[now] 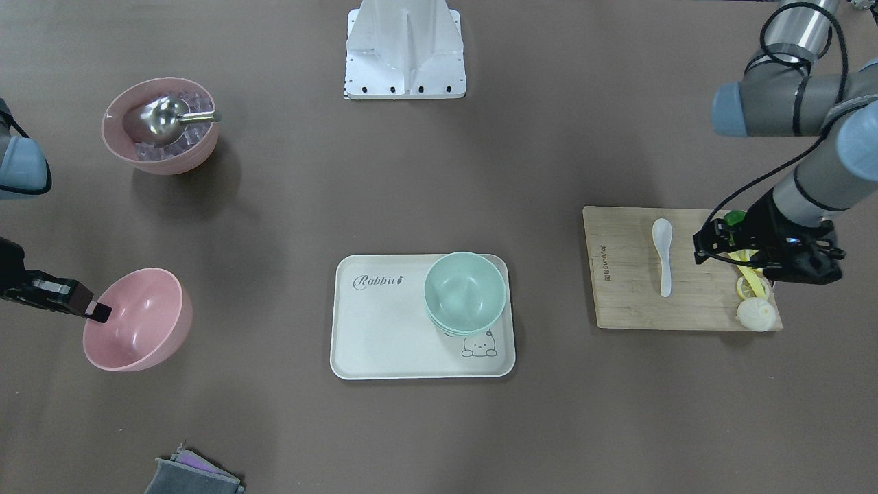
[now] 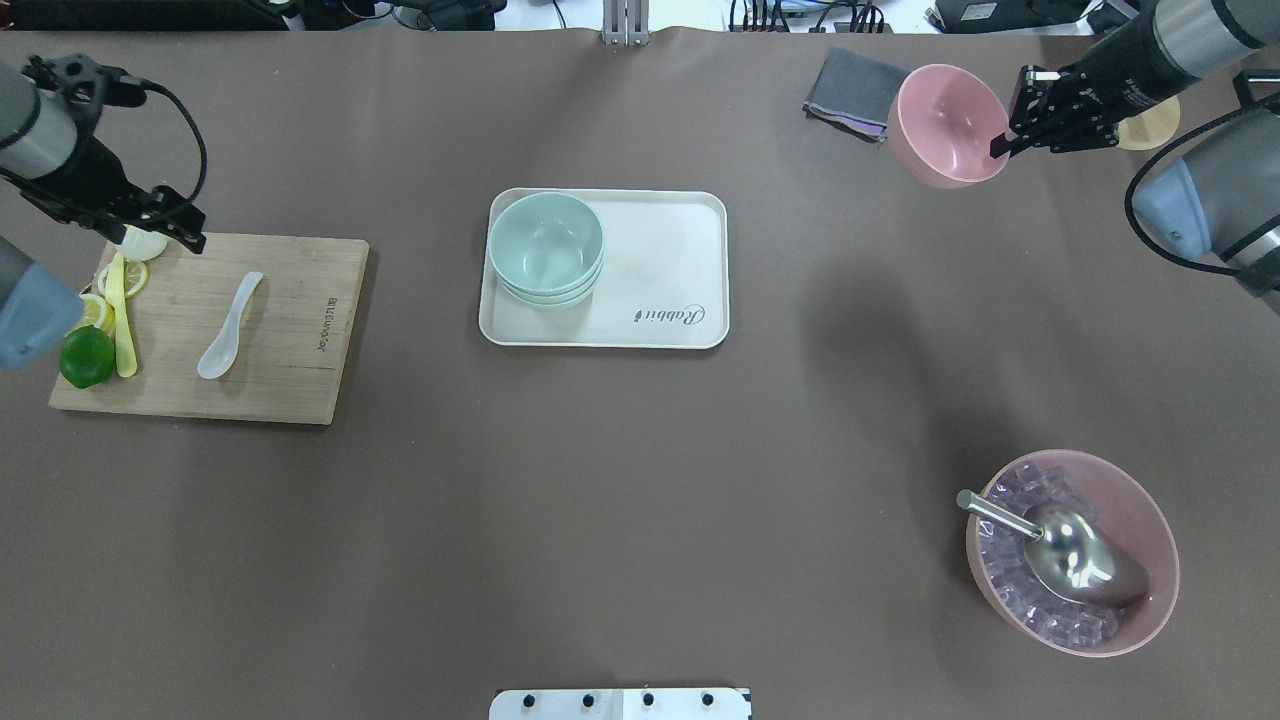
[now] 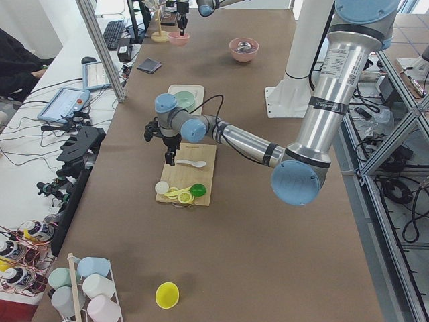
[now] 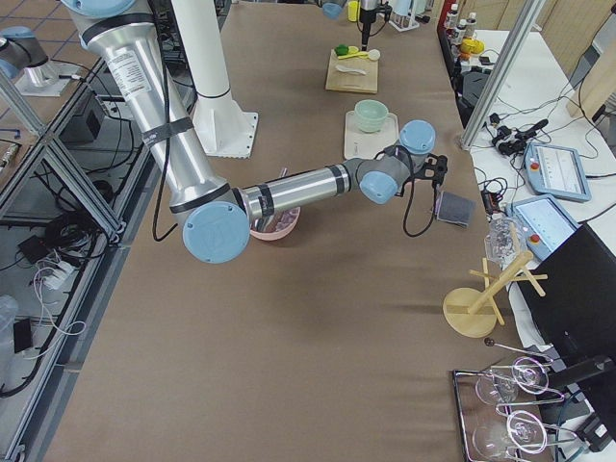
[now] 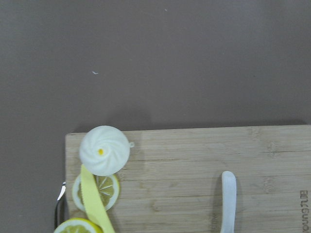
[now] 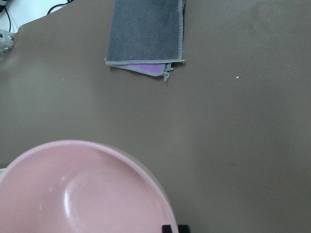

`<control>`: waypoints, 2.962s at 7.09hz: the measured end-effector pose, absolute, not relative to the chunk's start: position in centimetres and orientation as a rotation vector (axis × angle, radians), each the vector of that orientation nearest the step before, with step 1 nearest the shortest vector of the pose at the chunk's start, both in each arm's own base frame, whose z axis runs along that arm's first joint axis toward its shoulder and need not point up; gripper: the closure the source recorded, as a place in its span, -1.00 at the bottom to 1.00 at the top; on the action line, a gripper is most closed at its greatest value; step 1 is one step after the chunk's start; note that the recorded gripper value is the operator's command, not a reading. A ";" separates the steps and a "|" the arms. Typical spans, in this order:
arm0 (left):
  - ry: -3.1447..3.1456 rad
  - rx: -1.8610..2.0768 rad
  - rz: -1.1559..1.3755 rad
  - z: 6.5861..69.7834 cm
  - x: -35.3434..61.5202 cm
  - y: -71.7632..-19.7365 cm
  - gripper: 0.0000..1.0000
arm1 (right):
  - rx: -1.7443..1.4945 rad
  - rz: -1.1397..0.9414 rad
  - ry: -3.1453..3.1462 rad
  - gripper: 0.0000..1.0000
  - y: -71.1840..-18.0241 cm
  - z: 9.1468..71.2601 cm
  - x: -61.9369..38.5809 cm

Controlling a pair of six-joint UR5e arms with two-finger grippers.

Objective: Stack pink bowl on green and place spoon
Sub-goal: 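Lift the pink bowl with the right gripper while the left reaches for the spoon, then carry the pink bowl over the green bowls while the left grasps the spoon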

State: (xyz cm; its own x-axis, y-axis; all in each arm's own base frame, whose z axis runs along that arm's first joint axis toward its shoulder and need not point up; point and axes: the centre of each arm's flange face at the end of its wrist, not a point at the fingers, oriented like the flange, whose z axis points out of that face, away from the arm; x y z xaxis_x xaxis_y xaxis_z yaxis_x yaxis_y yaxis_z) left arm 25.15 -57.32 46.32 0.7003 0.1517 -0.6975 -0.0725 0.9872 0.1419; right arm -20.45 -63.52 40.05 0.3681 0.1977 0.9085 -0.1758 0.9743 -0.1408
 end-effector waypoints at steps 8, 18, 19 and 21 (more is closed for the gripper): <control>0.802 0.117 0.189 49.9 31.0 -56.9 -0.18 | -0.055 0.221 -1.210 1.00 -62.5 33.3 -27.6; 0.806 0.061 0.173 43.8 31.7 -54.3 1.00 | -0.063 0.260 -1.242 1.00 -61.5 26.2 -33.7; 0.811 0.054 0.159 40.7 30.5 -54.6 1.00 | -0.040 0.269 -1.241 1.00 -60.9 24.4 -36.0; 0.893 0.032 0.125 37.1 27.1 -56.3 1.00 | 0.022 0.278 -1.240 1.00 -59.5 20.9 -41.3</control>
State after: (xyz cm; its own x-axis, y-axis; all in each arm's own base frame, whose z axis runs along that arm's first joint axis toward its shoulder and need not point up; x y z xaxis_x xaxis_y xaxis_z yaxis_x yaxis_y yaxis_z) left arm 27.05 -56.26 37.13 0.6203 0.1222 -0.7748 -0.0955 0.9922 0.0800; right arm -41.26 -59.49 20.88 0.2961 0.1968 0.9347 -0.2205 0.9662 -0.1336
